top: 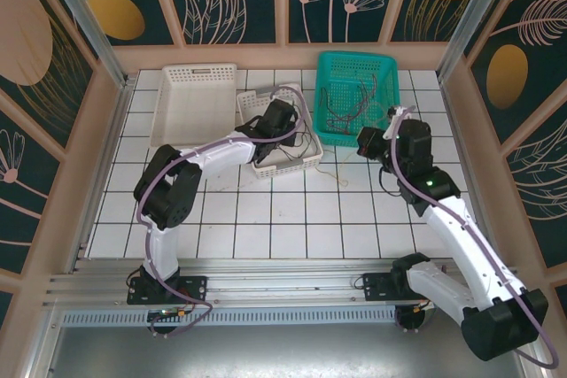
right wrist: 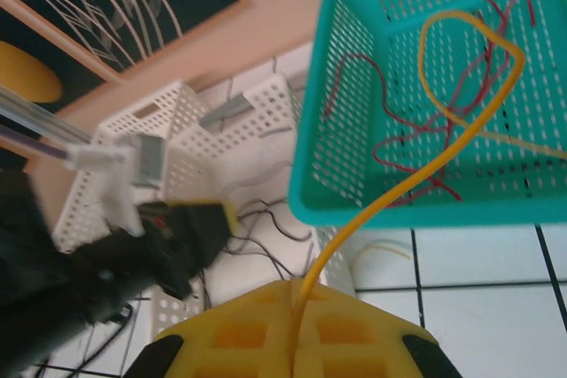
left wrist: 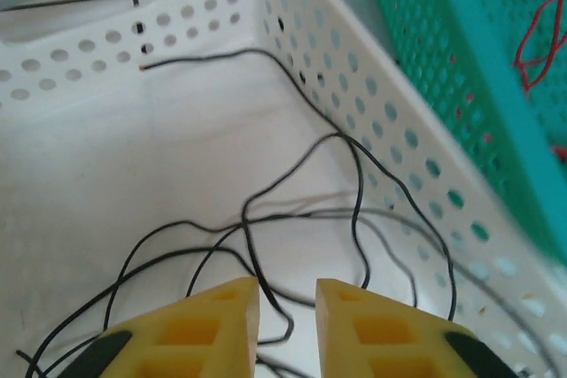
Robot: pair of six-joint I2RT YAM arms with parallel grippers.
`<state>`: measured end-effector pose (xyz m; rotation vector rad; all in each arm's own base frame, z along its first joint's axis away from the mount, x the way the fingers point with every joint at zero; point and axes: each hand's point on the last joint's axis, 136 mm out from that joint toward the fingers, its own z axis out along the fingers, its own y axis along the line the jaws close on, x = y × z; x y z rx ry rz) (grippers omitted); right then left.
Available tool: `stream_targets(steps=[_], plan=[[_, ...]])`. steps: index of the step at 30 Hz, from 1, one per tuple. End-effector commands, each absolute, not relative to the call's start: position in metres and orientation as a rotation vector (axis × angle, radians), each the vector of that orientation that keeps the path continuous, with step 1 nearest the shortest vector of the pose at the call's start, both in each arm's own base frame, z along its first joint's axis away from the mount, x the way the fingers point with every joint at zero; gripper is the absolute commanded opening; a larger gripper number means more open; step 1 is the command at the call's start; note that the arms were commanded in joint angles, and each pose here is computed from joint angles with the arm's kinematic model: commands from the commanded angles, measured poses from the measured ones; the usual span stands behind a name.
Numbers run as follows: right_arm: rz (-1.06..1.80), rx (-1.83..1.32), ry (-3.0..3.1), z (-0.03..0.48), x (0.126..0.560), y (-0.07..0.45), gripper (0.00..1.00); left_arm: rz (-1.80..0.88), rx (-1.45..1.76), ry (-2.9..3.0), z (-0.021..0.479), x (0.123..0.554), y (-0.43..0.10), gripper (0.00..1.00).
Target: Untangle the cables
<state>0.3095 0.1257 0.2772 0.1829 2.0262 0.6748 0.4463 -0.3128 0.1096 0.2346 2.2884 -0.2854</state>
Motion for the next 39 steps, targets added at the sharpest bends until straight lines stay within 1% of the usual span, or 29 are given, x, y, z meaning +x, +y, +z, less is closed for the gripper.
stream_targets(steps=[1, 3, 6, 7, 10, 11, 12, 18, 22, 25, 31, 38, 39], plan=[[0.688, 0.094, 2.008, 0.306, 0.305, 0.136, 0.0, -0.318, 0.188, 2.323, 0.102, 0.445, -0.302, 0.39], [0.693, 0.07, 1.981, 0.324, 0.307, 0.14, 0.0, -0.345, 0.18, 2.32, 0.106, 0.444, -0.301, 0.47], [0.704, 0.035, 1.947, 0.349, 0.31, 0.147, 0.0, -0.365, 0.177, 2.293, 0.123, 0.444, -0.302, 0.65], [0.713, 0.022, 1.937, 0.358, 0.311, 0.15, 0.0, -0.369, 0.178, 2.286, 0.13, 0.445, -0.303, 0.69], [0.73, -0.025, 1.92, 0.384, 0.315, 0.16, 0.0, -0.402, 0.184, 2.238, 0.166, 0.446, -0.306, 0.85], [0.735, -0.039, 1.915, 0.393, 0.317, 0.164, 0.0, -0.412, 0.187, 2.211, 0.182, 0.447, -0.305, 0.94], [0.746, -0.057, 1.904, 0.404, 0.317, 0.168, 0.0, -0.42, 0.187, 2.18, 0.201, 0.447, -0.304, 0.98], [0.759, -0.123, 1.871, 0.459, 0.334, 0.188, 0.0, -0.449, 0.178, 1.982, 0.316, 0.432, -0.286, 0.98], [0.802, -0.18, 1.84, 0.483, 0.34, 0.209, 0.0, -0.427, 0.154, 1.903, 0.36, 0.413, -0.261, 0.99], [0.866, -0.245, 1.821, 0.497, 0.348, 0.236, 0.0, -0.39, 0.093, 1.825, 0.388, 0.391, -0.229, 0.99], [0.998, -0.376, 1.781, 0.523, 0.371, 0.291, 0.0, -0.28, -0.054, 1.701, 0.411, 0.335, -0.153, 0.99], [1.241, -0.512, 1.63, 0.543, 0.401, 0.349, 0.0, -0.224, -0.246, 1.55, 0.409, 0.267, -0.069, 0.99], [1.282, -0.525, 1.612, 0.541, 0.405, 0.357, 0.0, -0.208, -0.255, 1.553, 0.4, 0.261, -0.062, 0.98]])
